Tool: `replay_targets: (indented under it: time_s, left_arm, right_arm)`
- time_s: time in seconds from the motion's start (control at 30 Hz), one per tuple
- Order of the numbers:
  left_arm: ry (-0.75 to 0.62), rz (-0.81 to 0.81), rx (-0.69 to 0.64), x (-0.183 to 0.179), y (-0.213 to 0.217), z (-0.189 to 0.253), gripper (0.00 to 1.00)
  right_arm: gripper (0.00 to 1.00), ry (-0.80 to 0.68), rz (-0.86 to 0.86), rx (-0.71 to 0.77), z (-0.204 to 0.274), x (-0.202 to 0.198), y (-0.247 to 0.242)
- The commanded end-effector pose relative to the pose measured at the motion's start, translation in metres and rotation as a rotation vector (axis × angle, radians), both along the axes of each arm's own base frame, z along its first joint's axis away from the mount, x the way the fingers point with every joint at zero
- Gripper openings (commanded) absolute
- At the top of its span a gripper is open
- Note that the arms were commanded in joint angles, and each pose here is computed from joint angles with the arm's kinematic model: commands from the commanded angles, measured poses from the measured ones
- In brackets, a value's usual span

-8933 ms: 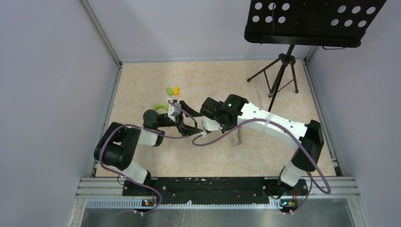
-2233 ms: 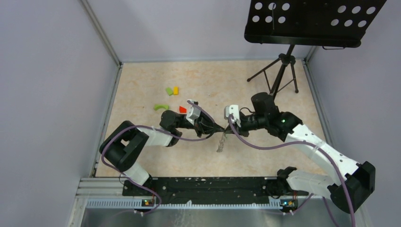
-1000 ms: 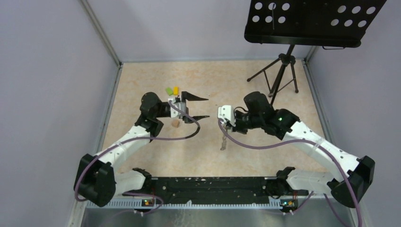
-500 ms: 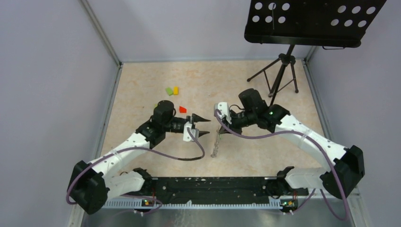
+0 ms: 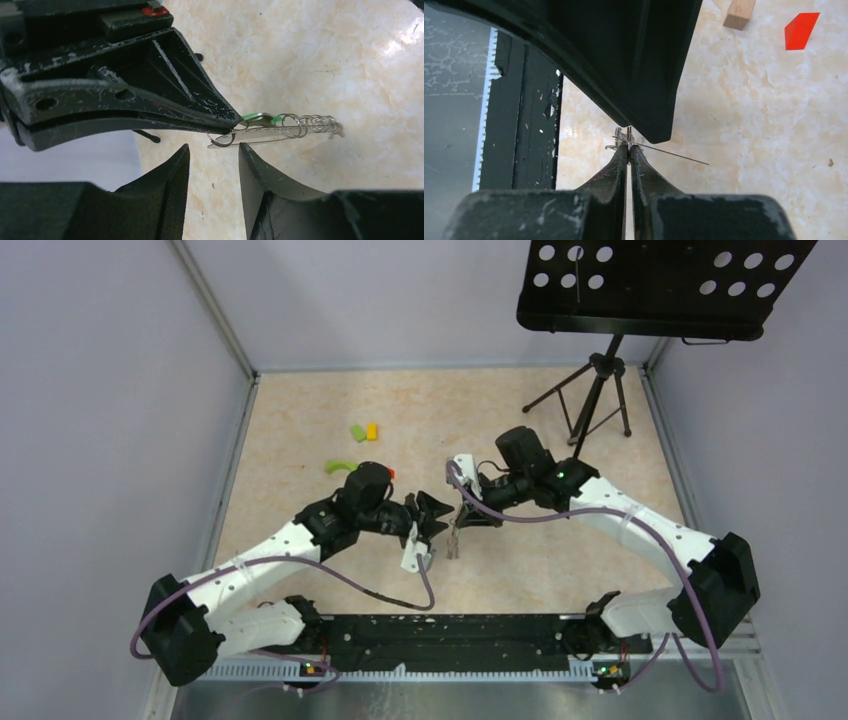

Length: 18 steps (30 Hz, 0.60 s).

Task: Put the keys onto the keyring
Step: Adjust the key on the keyring.

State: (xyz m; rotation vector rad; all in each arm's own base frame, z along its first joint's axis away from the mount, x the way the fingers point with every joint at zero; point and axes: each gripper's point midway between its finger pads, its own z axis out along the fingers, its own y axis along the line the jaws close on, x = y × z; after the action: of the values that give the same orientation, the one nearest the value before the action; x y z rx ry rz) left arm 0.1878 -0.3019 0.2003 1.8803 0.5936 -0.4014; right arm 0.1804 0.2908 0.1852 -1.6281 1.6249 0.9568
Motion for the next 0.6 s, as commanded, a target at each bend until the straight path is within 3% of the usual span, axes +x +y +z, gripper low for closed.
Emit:
replay_targets:
  time_s: [0.0, 0.2, 0.43, 0.57]
  left_arm:
    - [-0.118, 0.007, 0.039, 0.009, -0.003, 0.01, 0.45]
    - [-0.141, 0.026, 0.098, 0.008, 0.0, 0.002, 0.46]
    - [0.167, 0.11, -0.013, -0.003, -0.01, 0.035, 0.49]
    - [0.287, 0.15, -0.061, -0.004, -0.016, 0.044, 0.45]
  right_arm:
    - [0.0, -0.02, 0.023, 0.082, 0.021, 0.007, 0.014]
    - [0.0, -0.01, 0.014, 0.067, 0.013, 0.008, 0.014]
    - [0.0, -0.075, -0.038, 0.051, 0.011, 0.018, 0.007]
    - [0.0, -0.093, -0.047, 0.047, 0.013, 0.019, 0.005]
